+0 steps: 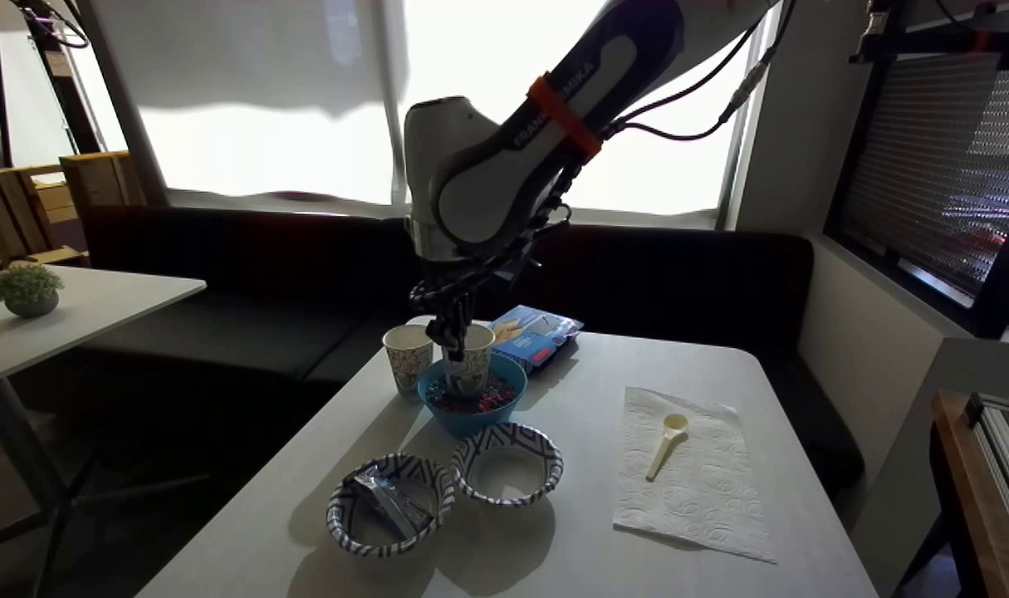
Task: Remove the coffee cup from the blue bowl.
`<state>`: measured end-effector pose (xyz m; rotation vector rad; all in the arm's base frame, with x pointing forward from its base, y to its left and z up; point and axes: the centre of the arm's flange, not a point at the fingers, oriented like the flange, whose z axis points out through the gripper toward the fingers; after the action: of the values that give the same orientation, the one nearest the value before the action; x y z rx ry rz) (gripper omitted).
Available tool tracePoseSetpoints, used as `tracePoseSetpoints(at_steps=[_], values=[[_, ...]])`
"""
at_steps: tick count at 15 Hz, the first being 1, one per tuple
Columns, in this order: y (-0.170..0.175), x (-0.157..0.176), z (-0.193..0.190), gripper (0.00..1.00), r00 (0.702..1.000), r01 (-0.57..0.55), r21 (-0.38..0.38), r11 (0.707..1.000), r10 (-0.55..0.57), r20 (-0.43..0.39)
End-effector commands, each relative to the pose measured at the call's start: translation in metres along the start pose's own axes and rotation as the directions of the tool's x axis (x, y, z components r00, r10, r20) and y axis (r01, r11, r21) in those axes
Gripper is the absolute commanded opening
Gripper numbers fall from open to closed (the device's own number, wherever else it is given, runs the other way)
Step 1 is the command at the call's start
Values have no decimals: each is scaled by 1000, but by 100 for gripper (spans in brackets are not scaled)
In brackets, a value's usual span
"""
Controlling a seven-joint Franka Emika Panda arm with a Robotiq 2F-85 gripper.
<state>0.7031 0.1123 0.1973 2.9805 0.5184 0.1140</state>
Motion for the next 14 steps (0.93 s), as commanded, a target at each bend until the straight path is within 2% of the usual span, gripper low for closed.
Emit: tracePoseSetpoints(at_steps=[1,6,11,14], values=[[-3,6,0,1,999,17,-104,994,-14,33],[-19,11,-22,1,995,80,-177,981,-70,67],[-35,16,-37,1,991,120,-195,973,-107,77],[-38,15,-48,1,990,105,-186,977,-85,110]])
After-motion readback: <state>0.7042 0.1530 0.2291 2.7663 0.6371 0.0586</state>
